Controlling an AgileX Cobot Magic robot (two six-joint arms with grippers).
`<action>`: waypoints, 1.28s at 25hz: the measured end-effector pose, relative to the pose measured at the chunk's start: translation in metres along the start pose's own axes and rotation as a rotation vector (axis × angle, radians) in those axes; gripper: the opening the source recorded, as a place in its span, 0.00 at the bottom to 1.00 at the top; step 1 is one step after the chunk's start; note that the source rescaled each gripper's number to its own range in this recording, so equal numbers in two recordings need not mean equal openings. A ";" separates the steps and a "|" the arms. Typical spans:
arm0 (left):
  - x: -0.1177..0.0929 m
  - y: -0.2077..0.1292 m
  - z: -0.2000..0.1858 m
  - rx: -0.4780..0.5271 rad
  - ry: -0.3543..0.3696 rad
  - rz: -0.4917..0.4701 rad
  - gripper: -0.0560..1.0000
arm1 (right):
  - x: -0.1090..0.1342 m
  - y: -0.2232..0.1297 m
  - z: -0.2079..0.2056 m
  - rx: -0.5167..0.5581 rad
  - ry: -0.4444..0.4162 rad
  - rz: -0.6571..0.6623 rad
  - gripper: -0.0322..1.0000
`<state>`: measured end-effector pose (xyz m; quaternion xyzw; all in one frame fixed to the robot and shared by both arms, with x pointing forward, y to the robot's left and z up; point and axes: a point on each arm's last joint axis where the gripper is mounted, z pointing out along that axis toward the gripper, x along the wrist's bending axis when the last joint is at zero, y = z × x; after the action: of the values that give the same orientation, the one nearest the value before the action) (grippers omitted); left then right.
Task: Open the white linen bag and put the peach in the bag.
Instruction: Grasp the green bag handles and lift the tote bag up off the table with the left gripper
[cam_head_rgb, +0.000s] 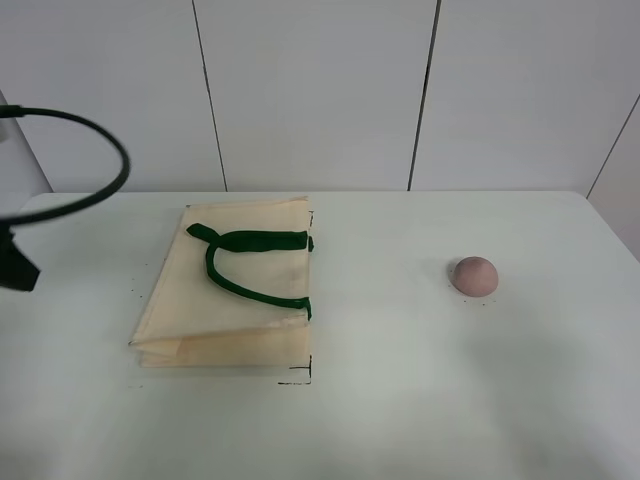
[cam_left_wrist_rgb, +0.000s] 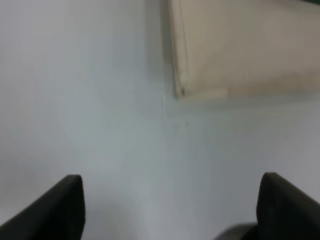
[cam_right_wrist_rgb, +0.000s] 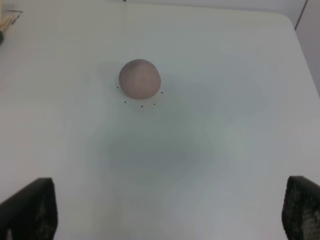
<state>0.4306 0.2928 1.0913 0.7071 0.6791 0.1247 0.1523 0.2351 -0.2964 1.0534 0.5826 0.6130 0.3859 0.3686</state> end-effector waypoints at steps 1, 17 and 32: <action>0.000 0.016 0.008 0.015 0.000 -0.001 1.00 | 0.000 0.000 0.000 0.000 0.000 0.000 1.00; -0.040 0.163 0.144 0.172 -0.035 -0.028 1.00 | 0.000 0.000 0.000 0.000 0.000 0.000 1.00; -0.113 0.167 0.225 0.225 0.007 -0.009 1.00 | 0.000 0.000 0.000 0.000 0.000 0.000 1.00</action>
<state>0.6655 0.1648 0.9509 0.7163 0.6925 0.0494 0.0703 0.2351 -0.2964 1.0534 0.5826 0.6130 0.3859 0.3686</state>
